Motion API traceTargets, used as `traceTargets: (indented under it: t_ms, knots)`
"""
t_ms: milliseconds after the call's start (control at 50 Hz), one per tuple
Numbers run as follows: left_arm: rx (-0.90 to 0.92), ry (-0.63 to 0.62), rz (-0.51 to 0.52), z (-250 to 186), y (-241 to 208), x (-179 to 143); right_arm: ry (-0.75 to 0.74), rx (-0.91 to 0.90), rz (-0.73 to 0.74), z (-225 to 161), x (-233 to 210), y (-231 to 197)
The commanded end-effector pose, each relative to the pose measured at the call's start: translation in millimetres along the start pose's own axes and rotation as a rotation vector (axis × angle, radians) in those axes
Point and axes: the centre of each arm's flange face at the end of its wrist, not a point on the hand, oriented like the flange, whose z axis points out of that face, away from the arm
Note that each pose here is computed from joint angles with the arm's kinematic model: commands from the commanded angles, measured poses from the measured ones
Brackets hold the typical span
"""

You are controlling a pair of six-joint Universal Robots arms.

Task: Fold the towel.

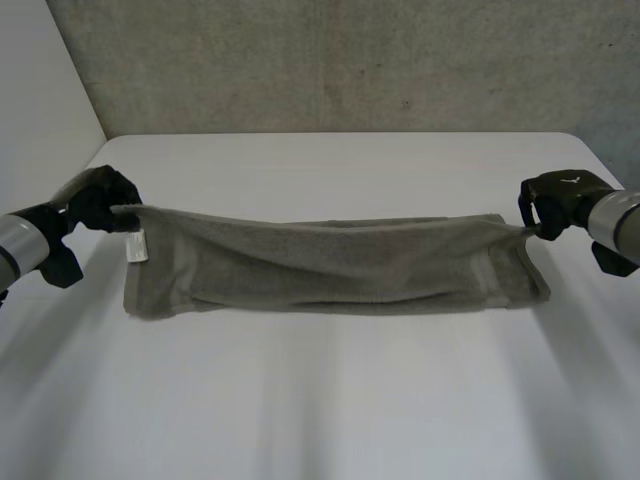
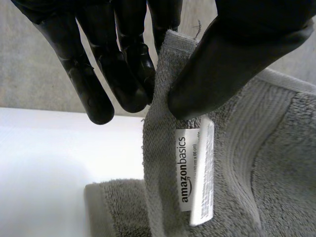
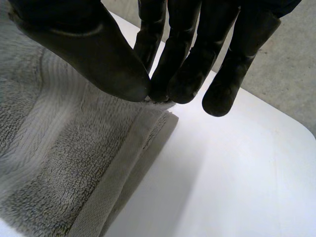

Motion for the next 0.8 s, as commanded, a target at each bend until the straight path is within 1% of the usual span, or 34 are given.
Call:
traceTargets:
  t_ms: [20,100,220,300,380,520,580,620,640,660,680,720,740,780,800]
  knots:
    - [-0.021,0.007,0.014,16.6,9.7,-5.2,0.082,0.052,-0.029,23.7,-6.5,3.6]
    - [-0.015,-0.024,0.017,27.3,14.2,-12.7,0.112,0.061,-0.033,32.5,-6.0,6.0]
    - [-0.017,-0.019,0.04,37.8,19.8,-11.2,0.109,0.064,-0.046,43.1,-19.0,8.6]
    - [-0.016,-0.019,0.043,40.3,20.8,-12.1,0.109,0.069,-0.05,45.8,-23.6,9.0]
    - [-0.01,-0.044,0.044,42.2,21.9,-15.6,0.119,0.087,-0.066,51.4,-30.9,9.7]
    - [-0.021,-0.044,0.04,42.5,25.3,-14.0,0.14,0.096,-0.066,52.2,-30.6,5.3]
    - [-0.027,-0.038,0.035,40.6,22.5,-10.3,0.141,0.123,-0.065,46.4,-28.7,-5.6]
    - [-0.029,-0.038,0.031,38.5,19.0,-8.3,0.163,0.183,-0.045,30.7,-21.8,-30.0]
    - [-0.026,-0.036,0.036,35.1,12.7,-3.7,0.163,0.183,-0.045,30.6,-21.8,-30.2]
    - [-0.015,-0.033,0.045,30.8,4.2,1.4,0.177,0.212,-0.018,21.1,-16.2,-42.5]
    - [-0.015,-0.033,0.045,30.7,4.1,1.5,0.177,0.212,-0.018,21.0,-16.2,-42.6]
    - [0.011,-0.035,0.063,21.2,-10.4,8.8,0.185,0.264,0.018,2.6,-11.1,-63.0]
    - [0.011,-0.035,0.063,21.2,-10.5,8.9,0.185,0.264,0.019,2.5,-11.1,-63.1]
    - [0.024,-0.036,0.069,14.4,-17.2,13.0,0.19,0.32,0.023,-22.0,-9.4,-84.1]
    - [0.037,-0.034,0.078,7.1,-23.5,19.7,0.19,0.321,0.023,-22.2,-9.4,-84.2]
